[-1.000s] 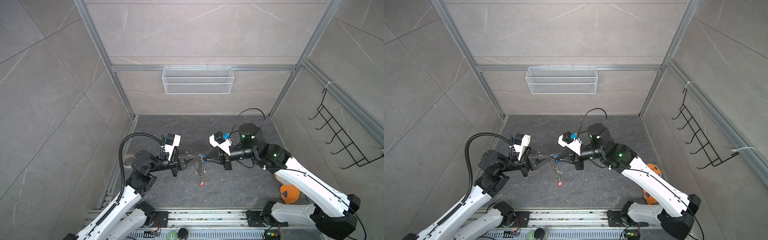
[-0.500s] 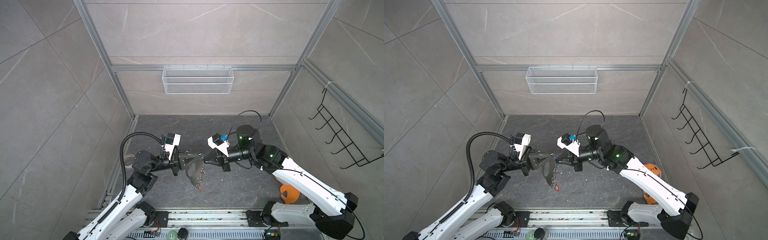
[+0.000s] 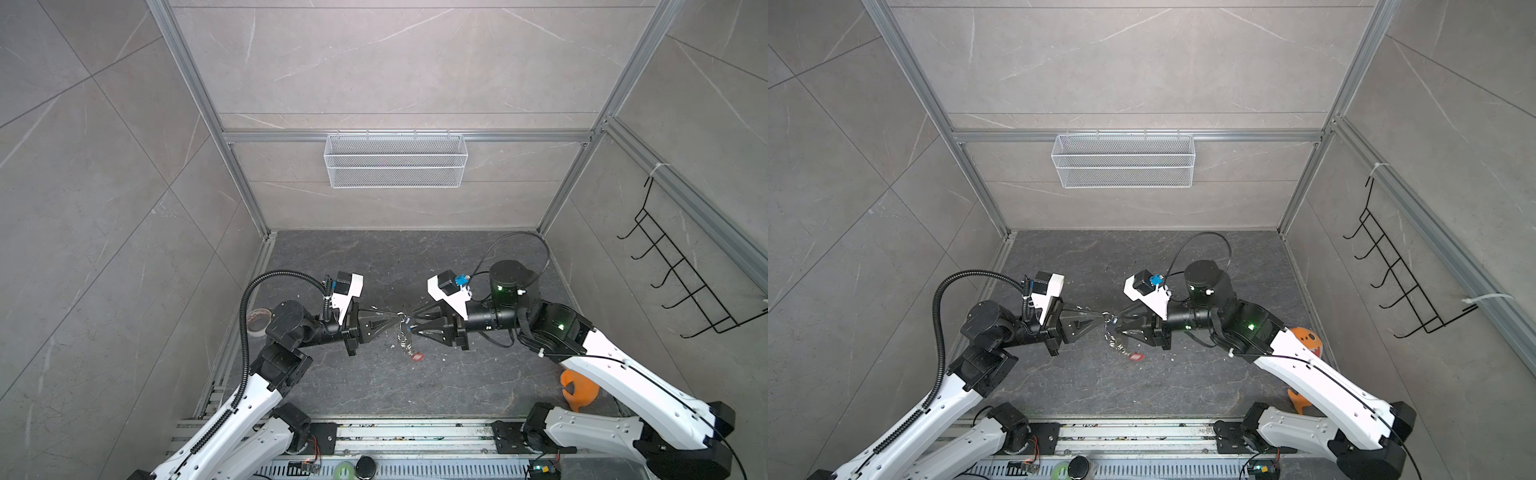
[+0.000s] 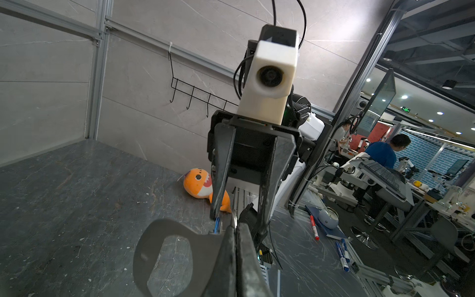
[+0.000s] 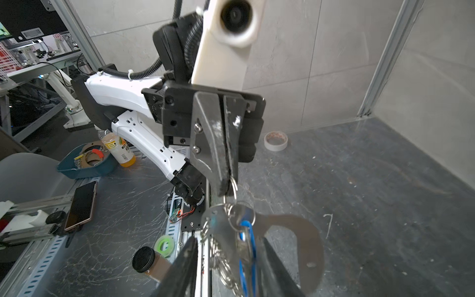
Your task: Remove the keys from the keyring
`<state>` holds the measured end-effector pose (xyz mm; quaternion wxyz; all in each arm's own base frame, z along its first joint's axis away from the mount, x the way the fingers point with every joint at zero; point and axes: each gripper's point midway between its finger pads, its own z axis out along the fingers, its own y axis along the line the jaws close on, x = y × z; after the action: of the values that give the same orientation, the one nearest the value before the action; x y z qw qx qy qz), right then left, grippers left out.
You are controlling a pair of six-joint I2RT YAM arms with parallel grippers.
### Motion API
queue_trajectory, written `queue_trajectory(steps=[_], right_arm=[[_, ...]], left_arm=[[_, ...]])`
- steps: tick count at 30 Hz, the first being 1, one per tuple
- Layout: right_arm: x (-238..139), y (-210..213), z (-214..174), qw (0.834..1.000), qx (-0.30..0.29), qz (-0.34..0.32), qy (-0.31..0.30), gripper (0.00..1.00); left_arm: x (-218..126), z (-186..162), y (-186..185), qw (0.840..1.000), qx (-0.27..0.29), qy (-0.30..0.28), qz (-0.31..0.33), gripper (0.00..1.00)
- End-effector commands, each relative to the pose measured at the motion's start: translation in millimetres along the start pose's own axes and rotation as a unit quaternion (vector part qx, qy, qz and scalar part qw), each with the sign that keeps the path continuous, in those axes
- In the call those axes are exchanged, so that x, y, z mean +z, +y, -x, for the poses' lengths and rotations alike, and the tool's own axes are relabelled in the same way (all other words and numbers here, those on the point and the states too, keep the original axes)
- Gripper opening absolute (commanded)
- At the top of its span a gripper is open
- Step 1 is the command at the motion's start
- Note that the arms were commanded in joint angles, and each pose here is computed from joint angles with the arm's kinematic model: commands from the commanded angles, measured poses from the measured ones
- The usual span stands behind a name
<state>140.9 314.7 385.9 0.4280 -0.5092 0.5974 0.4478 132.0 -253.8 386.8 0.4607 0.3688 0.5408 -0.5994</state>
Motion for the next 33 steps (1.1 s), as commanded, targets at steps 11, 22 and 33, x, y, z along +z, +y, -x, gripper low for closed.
queue_trajectory(steps=[11,22,33], right_arm=[[12,-18,47,0.994,0.041,-0.015,-0.097,0.39],[26,-1,31,0.991,0.069,0.072,-0.086,0.36],[4,-8,49,0.99,0.041,0.006,-0.134,0.4]], left_arm=[[-5,31,-23,0.997,0.069,-0.041,-0.015,0.0],[-14,30,-28,0.995,0.086,-0.049,0.001,0.0],[-13,30,-26,0.995,0.084,-0.045,0.006,0.0]])
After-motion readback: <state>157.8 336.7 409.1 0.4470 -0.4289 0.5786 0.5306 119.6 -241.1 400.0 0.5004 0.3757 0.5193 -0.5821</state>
